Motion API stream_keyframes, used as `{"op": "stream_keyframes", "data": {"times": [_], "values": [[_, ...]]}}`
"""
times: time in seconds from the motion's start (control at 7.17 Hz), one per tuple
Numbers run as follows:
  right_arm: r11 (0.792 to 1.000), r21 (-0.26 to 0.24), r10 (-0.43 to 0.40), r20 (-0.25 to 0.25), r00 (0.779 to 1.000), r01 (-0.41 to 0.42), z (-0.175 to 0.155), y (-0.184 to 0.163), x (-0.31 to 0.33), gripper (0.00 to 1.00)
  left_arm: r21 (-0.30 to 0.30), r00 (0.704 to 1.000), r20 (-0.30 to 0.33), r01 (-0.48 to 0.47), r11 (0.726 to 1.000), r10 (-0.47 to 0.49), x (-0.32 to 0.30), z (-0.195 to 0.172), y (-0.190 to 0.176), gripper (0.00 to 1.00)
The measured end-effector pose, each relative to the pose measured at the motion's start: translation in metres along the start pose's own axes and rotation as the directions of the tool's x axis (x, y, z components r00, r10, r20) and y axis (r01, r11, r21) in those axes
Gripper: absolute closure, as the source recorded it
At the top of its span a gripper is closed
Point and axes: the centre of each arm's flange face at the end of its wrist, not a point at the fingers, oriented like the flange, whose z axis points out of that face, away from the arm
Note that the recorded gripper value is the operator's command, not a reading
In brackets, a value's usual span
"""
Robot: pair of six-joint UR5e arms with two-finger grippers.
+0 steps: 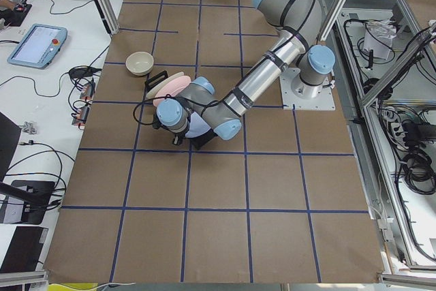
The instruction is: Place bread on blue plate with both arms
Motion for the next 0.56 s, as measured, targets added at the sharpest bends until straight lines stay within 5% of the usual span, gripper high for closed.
{"op": "stream_keyframes", "data": {"times": [0.56], "values": [[0.999, 0.036, -0.038, -0.026, 0.999, 0.039, -0.066, -0.013, 0.001, 0.95, -0.010, 1.000, -0.011, 0.003, 1.000, -0.003, 0.041, -0.062, 0.011, 0.99]]}}
